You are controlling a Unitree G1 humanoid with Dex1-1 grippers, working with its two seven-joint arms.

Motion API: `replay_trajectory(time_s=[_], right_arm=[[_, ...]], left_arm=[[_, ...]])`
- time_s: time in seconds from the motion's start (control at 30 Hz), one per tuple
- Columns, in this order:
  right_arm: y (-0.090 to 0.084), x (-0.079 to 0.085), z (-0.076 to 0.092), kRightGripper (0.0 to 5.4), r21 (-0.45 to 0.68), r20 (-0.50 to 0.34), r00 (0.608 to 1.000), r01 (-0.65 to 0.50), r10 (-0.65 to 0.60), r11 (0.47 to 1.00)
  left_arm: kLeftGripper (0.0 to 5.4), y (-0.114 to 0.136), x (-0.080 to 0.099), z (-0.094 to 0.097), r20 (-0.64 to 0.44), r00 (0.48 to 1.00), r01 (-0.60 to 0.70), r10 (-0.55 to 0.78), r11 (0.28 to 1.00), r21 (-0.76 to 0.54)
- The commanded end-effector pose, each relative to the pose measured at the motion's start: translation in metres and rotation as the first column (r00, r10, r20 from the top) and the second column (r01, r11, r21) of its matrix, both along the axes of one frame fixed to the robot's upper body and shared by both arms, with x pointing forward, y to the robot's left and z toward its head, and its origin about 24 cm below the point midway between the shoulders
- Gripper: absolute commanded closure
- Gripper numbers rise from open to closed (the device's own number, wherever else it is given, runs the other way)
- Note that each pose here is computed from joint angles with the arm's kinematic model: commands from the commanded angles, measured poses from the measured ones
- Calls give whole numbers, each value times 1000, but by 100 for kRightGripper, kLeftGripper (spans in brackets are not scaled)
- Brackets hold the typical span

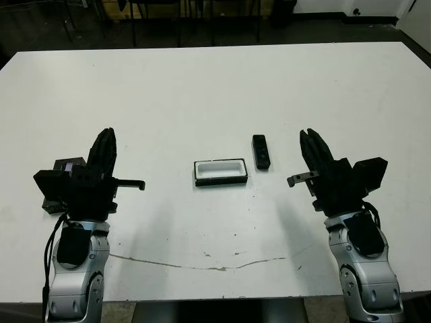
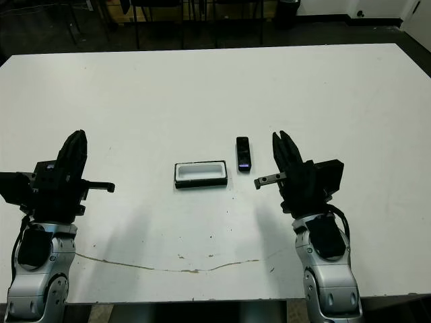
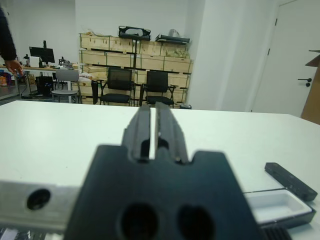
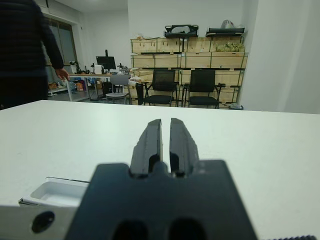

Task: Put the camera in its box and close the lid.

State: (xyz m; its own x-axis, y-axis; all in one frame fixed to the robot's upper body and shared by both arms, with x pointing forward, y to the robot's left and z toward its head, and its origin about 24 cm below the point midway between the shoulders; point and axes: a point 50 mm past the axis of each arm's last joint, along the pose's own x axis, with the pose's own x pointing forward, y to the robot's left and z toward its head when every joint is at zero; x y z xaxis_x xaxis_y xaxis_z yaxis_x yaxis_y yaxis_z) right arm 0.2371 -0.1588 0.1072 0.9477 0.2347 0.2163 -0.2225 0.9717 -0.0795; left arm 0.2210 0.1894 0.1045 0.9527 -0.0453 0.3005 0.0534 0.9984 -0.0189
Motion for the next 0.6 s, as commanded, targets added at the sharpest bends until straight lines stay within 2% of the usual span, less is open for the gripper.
replay_trajectory(time_s=[0.03,0.4,0.6], right_arm=[[-1,0,-4,540,-3,-29,1000,9,-9,1000],[1,2,-6,540,-33,-37,999,12,-14,999],[16,11,10,540,-46,-41,998,49,-51,998]], left_arm=[[536,4,-2,-7,-43,999,-18,18,1000,2],[536,4,-2,-8,-48,999,-18,18,1000,-4],[536,3,-1,-7,-42,999,-15,15,1000,5]])
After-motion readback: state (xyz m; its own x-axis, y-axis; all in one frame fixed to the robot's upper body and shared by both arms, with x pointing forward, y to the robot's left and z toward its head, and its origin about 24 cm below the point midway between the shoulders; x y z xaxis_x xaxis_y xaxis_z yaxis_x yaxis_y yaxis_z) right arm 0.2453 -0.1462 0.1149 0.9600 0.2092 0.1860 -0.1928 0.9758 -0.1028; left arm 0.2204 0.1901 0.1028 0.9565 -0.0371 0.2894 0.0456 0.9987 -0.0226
